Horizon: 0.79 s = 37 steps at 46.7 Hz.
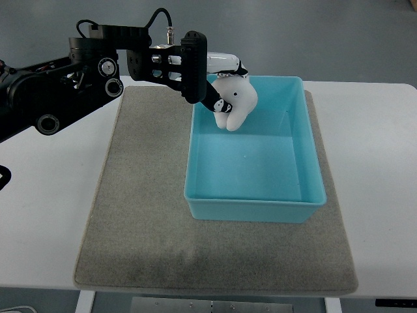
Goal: Place white toy into blue box with left hand
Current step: 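Lower the toy into the blue box and open the left hand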
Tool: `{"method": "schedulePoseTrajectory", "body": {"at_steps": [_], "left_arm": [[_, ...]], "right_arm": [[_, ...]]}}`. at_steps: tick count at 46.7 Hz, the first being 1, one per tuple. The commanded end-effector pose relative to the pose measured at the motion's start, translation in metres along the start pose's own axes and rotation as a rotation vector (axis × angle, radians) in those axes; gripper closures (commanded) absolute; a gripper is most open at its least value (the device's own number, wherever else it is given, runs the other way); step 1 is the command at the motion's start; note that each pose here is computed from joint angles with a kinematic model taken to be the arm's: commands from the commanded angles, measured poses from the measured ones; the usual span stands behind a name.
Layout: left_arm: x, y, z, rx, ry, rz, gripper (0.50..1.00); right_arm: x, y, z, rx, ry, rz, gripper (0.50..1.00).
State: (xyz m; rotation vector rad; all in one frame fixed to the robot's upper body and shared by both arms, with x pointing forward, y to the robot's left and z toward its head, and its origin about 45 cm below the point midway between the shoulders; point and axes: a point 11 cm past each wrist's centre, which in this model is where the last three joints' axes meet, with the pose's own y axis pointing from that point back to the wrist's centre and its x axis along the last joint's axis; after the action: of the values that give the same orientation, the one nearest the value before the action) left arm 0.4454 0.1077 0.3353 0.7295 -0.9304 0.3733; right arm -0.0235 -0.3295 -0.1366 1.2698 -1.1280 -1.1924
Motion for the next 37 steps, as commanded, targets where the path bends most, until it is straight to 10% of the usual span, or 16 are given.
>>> {"method": "schedulePoseTrajectory", "body": {"at_steps": [1, 8, 18, 37], "left_arm": [[-0.017, -0.013, -0.001, 0.007, 0.005, -0.022, 1.0], [-0.03, -0.023, 0.003, -0.006, 0.022, -0.012, 0.971], [-0.045, -0.032, 0.007, -0.016, 0.039, -0.04, 0.65], [-0.047, -0.032, 0.006, -0.021, 0.056, -0.044, 0.508]], "right_arm": [[0.0, 0.0, 0.0, 0.001, 0.0, 0.0, 0.564], [0.0, 0.0, 0.0, 0.001, 0.0, 0.0, 0.564], [0.0, 0.0, 0.0, 0.001, 0.0, 0.0, 0.564], [0.0, 0.0, 0.0, 0.001, 0.0, 0.0, 0.564]]}}
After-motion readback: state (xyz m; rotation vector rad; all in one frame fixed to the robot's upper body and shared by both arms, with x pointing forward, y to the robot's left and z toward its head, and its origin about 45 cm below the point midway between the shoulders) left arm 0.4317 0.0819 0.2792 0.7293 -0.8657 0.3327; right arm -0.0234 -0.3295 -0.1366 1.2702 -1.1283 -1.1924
